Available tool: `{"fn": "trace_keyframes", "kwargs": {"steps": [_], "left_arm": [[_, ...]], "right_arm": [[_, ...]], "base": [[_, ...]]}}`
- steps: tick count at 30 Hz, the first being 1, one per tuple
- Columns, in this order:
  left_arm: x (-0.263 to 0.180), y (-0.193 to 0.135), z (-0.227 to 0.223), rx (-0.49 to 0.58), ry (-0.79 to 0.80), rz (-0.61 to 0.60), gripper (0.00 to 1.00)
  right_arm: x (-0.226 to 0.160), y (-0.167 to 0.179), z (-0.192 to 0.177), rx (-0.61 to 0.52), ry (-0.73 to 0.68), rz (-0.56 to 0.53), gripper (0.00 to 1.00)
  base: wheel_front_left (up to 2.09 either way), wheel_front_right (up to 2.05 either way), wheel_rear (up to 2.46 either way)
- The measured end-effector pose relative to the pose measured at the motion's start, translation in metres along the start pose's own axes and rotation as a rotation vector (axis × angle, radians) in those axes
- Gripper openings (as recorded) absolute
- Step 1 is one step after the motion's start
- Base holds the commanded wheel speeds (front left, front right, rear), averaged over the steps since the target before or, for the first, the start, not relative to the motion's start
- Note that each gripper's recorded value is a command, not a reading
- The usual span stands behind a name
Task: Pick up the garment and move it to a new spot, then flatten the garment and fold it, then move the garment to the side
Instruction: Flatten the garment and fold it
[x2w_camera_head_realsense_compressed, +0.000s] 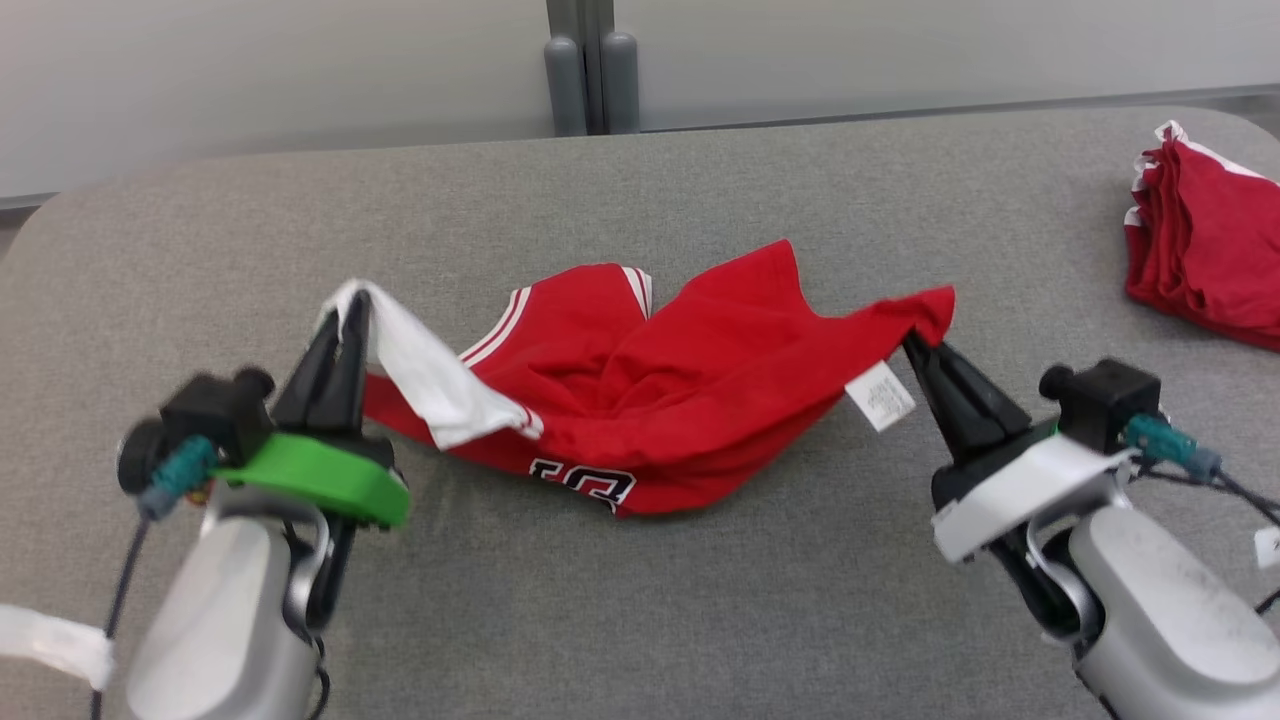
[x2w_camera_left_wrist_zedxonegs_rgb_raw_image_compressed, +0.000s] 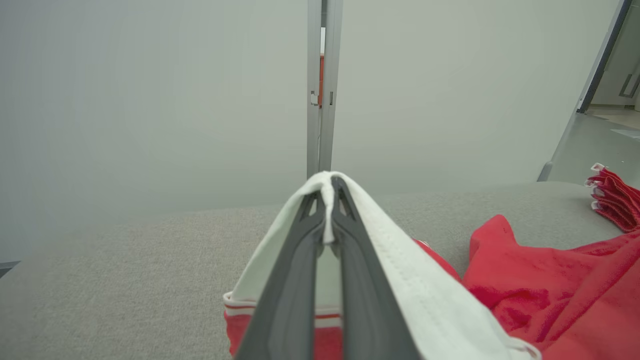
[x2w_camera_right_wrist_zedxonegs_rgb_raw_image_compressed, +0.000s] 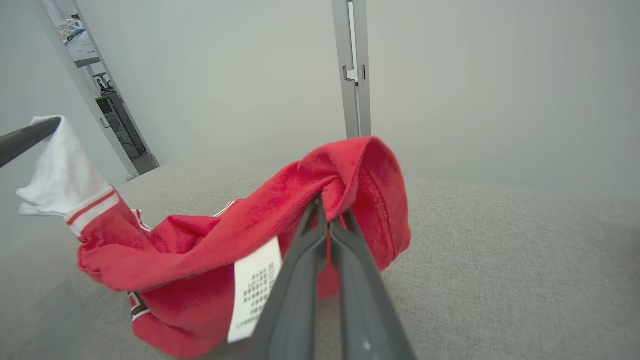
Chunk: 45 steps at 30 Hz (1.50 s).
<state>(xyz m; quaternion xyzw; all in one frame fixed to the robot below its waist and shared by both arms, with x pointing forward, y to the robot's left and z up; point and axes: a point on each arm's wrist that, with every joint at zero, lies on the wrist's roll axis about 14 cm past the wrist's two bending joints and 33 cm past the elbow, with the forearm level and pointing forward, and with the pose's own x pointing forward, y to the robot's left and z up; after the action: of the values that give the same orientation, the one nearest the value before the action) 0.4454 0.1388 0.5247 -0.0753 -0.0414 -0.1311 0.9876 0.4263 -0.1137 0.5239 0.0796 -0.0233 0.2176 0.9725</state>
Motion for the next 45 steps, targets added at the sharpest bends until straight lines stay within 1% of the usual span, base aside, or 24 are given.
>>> {"fn": "trace_keyframes", "kwargs": {"steps": [4,6,8,10,13,16,18,22,25,28,33,37,40,45], "left_arm": [[0.046,0.004,0.051,0.053,-0.097,-0.046,0.0],[0.067,0.009,0.071,0.057,-0.123,-0.056,0.0],[0.09,0.013,0.091,0.084,-0.143,-0.068,0.0],[0.113,0.016,0.113,0.076,-0.173,-0.073,0.0],[0.148,0.027,0.147,0.052,-0.227,-0.059,0.0],[0.182,0.042,0.181,0.081,-0.28,-0.033,0.0],[0.199,0.048,0.204,0.077,-0.333,-0.017,0.0],[0.228,0.045,0.238,0.076,-0.421,-0.018,0.0],[0.245,0.039,0.246,0.095,-0.446,-0.027,0.0],[0.255,0.034,0.248,0.109,-0.446,-0.031,0.0],[0.261,0.031,0.261,0.124,-0.46,-0.025,0.0],[0.268,0.03,0.243,0.127,-0.419,-0.029,0.0],[0.274,0.033,0.228,0.122,-0.389,-0.025,0.0],[0.28,0.039,0.209,0.115,-0.354,-0.017,0.0]], "right_arm": [[0.03,-0.006,0.034,-0.023,-0.065,0.031,0.0],[0.048,-0.007,0.051,0.005,-0.094,0.044,0.0],[0.069,-0.011,0.07,0.037,-0.121,0.055,0.0],[0.089,-0.018,0.088,0.058,-0.146,0.06,0.0],[0.119,-0.035,0.118,0.054,-0.173,0.056,0.0],[0.151,-0.054,0.143,0.08,-0.19,0.038,0.0],[0.168,-0.064,0.159,0.064,-0.203,0.029,0.0],[0.198,-0.079,0.189,0.074,-0.249,0.008,0.0],[0.212,-0.095,0.199,0.052,-0.253,-0.028,0.0],[0.217,-0.108,0.208,0.022,-0.255,-0.062,0.0],[0.219,-0.115,0.223,-0.028,-0.263,-0.088,0.0],[0.223,-0.12,0.215,-0.03,-0.243,-0.095,0.0],[0.225,-0.129,0.204,-0.027,-0.221,-0.114,0.0],[0.228,-0.135,0.188,-0.027,-0.187,-0.122,0.0]], "base": [[0.0,0.0,0.0],[0.0,0.0,0.0],[0.0,0.0,0.0],[0.0,0.0,0.0],[0.0,0.0,0.0],[0.0,0.0,0.0],[0.0,0.0,0.0],[0.0,0.0,0.0],[0.0,0.0,0.0],[0.0,0.0,0.0],[0.0,0.0,0.0],[0.0,0.0,0.0],[0.0,0.0,0.0],[0.0,0.0,0.0]]}}
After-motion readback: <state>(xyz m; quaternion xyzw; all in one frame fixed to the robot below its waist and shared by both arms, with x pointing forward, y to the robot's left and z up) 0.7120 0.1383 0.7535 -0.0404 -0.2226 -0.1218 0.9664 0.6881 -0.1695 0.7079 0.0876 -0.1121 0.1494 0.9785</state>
